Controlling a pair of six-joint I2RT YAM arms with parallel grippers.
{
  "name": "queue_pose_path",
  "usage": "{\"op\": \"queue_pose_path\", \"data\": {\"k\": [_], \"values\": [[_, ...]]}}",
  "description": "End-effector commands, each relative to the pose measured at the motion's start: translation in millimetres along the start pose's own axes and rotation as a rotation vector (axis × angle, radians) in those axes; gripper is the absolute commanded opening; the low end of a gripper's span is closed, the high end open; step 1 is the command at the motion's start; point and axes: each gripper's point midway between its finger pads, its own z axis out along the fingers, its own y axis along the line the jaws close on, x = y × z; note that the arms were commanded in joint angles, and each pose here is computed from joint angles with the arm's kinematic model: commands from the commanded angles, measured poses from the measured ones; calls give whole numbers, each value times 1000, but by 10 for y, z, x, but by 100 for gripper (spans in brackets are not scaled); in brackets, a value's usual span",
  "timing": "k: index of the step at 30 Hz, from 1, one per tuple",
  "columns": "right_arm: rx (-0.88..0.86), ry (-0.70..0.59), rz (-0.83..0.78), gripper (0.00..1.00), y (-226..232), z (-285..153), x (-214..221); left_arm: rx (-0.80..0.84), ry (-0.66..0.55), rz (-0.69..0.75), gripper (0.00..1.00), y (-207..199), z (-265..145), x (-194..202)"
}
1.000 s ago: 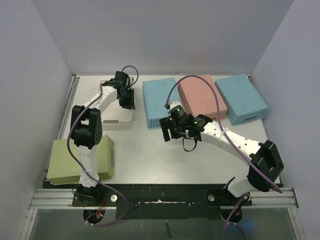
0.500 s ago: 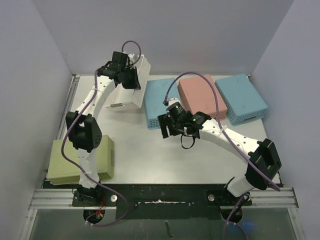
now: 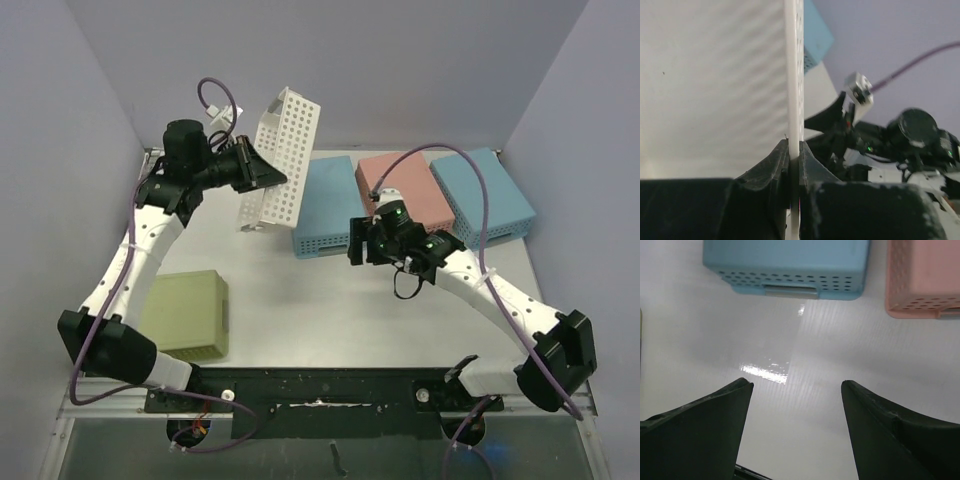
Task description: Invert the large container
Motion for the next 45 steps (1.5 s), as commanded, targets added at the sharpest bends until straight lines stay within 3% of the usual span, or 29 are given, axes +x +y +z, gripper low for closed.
{"op": "queue_pose_path", "data": {"k": [1, 6, 15, 23, 30, 38, 41, 45], "values": [[30, -154, 146, 74, -333, -192, -338, 345, -12, 41, 0, -719, -234, 122], [210, -244, 324, 74, -971, -437, -374, 389, 122, 54, 0, -901, -174, 777], [324, -458, 465, 74, -1370, -961, -402, 530, 399, 20, 0, -1155, 21, 1886], [387, -672, 514, 75, -1550, -1506, -512, 675, 448, -183, 0, -1230, 161, 1997], [392, -592, 510, 75, -1526, -1360, -464, 739, 482, -387, 0, -1095, 269, 2085], [375, -588, 496, 74, -1495, -1300, -516, 603, 496, -409, 0, -756, 507, 2157], [374, -576, 479, 74, -1485, -1280, -532, 549, 484, -441, 22, -527, 518, 2142], [378, -561, 467, 74, -1488, -1249, -517, 434, 454, -443, 34, -154, 470, 2097]]}}
